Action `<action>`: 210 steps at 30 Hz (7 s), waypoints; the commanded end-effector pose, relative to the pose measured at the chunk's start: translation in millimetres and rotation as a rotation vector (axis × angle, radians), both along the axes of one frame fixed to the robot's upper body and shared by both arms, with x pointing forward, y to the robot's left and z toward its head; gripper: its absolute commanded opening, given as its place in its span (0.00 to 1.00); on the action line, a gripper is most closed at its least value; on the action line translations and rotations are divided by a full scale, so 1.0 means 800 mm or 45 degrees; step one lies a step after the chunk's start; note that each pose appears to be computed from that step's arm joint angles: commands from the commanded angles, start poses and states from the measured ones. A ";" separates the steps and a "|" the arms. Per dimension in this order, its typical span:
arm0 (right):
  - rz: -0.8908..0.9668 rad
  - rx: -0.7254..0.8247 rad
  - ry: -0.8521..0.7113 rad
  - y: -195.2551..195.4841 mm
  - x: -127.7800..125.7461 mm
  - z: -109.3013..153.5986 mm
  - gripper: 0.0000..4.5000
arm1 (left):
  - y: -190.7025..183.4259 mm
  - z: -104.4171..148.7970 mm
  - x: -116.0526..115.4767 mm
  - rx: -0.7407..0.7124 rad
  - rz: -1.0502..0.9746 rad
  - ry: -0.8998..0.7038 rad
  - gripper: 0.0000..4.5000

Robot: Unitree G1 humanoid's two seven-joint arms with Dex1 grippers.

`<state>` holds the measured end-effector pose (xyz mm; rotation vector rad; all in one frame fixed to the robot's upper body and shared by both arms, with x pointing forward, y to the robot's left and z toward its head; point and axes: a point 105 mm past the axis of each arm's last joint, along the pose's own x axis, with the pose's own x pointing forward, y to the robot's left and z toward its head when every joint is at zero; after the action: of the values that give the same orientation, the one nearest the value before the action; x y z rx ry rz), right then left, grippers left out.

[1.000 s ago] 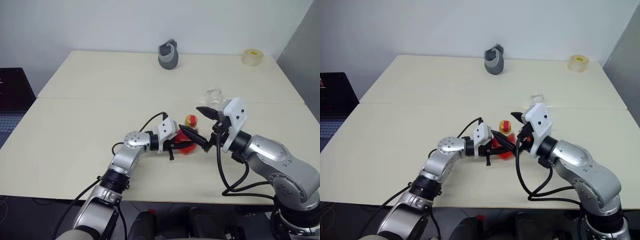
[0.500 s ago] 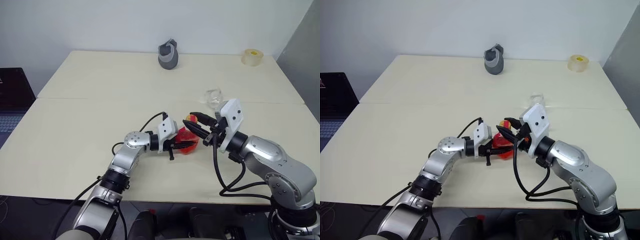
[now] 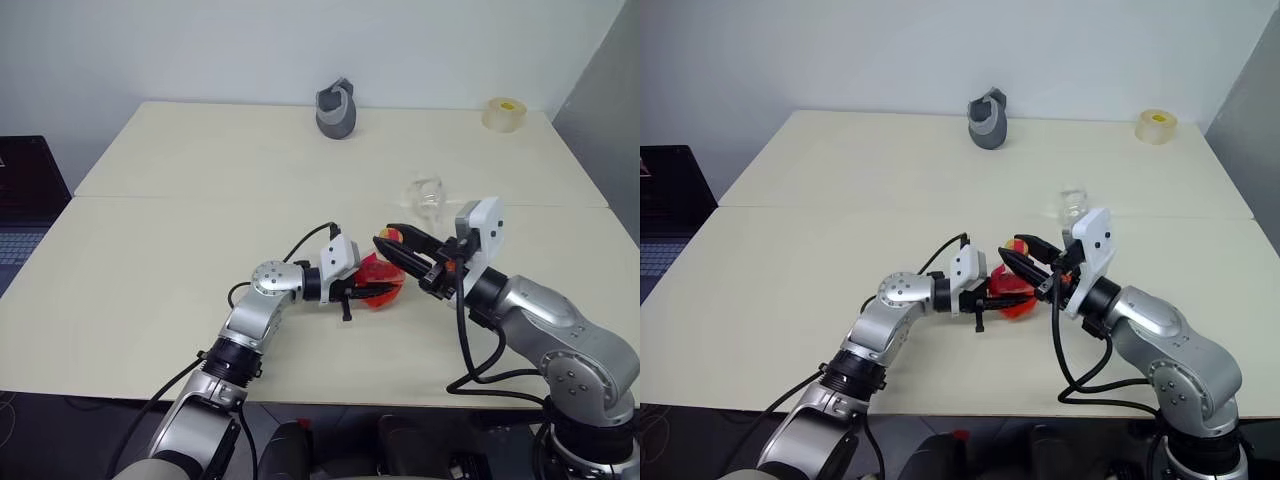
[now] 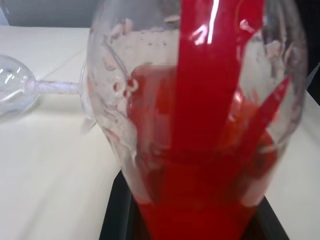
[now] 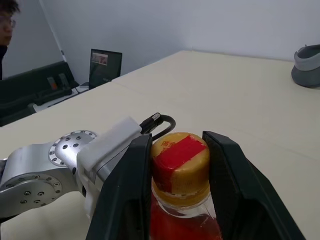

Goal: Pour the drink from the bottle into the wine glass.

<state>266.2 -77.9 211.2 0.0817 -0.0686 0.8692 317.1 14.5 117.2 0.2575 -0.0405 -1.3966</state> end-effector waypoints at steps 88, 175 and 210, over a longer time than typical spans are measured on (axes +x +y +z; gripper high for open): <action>0.127 -0.566 -0.155 0.013 0.044 -0.044 1.00 | 0.174 0.034 0.120 -0.274 1.124 -0.163 0.16; -0.497 -0.912 0.663 -0.102 0.234 -0.051 0.32 | 0.086 0.033 0.016 -0.033 0.310 -0.075 1.00; -0.548 0.001 0.026 0.011 0.174 -0.069 0.03 | 0.132 0.075 0.024 -0.104 0.423 0.015 1.00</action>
<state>403.6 -69.7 141.3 0.0745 0.0214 0.4478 338.7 120.4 160.6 0.1566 0.0095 -1.0544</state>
